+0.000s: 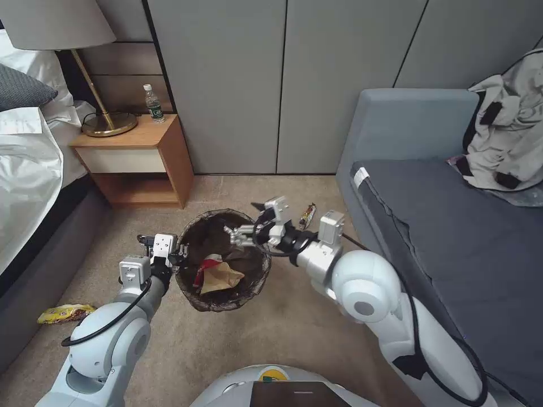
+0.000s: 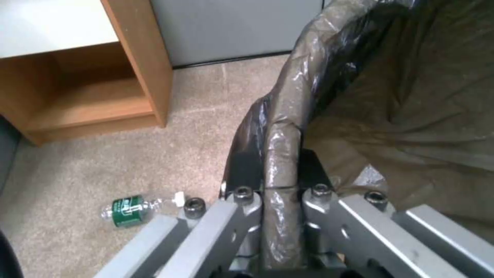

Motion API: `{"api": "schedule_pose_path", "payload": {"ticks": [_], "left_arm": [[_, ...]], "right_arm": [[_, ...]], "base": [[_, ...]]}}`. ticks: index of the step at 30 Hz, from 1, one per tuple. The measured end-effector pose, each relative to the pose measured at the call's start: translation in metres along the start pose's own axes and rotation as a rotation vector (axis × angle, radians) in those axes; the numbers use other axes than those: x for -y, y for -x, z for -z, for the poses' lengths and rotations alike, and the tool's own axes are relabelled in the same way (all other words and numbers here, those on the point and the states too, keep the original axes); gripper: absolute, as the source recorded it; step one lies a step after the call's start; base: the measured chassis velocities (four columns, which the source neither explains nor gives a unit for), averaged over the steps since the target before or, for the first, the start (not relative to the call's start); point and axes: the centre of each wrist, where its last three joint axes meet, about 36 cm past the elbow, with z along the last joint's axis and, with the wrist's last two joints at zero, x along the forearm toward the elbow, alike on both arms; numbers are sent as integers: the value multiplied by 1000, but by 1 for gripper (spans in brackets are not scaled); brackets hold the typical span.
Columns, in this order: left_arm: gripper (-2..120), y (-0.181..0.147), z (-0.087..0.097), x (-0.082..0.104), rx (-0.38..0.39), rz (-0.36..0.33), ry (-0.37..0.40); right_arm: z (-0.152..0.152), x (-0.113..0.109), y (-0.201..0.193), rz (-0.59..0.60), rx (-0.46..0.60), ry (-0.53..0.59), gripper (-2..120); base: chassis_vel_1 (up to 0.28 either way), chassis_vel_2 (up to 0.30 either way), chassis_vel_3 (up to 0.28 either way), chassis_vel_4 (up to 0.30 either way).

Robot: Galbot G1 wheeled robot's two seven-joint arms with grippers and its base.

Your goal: Pick up the trash bin, then pick up the garbage from the floor and place it into the trash bin.

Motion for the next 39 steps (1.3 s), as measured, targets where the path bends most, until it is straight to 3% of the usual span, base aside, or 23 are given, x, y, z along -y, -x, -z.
{"api": "schedule_pose_path", "payload": {"ticks": [6, 18, 23, 27, 39], "left_arm": [[3, -2, 1, -2, 5, 12, -6], [3, -5, 1, -4, 6, 21, -13], [3, -6, 2, -7, 8, 27, -12], [3, -8, 3, -9, 16, 31, -16], [3, -8, 3, -9, 19, 21, -14]], "right_arm": [[15, 14, -20, -110, 106, -62, 100], [2, 38, -48, -421, 227, -189, 100], [-13, 49, -62, -568, 231, -209, 100], [-41, 44, -80, -676, 210, -152, 100], [-79, 39, -109, -819, 224, -212, 100]], "base": [[0, 0, 0, 0], [0, 0, 0, 0], [0, 0, 0, 0], [0, 0, 0, 0], [0, 0, 0, 0]]}}
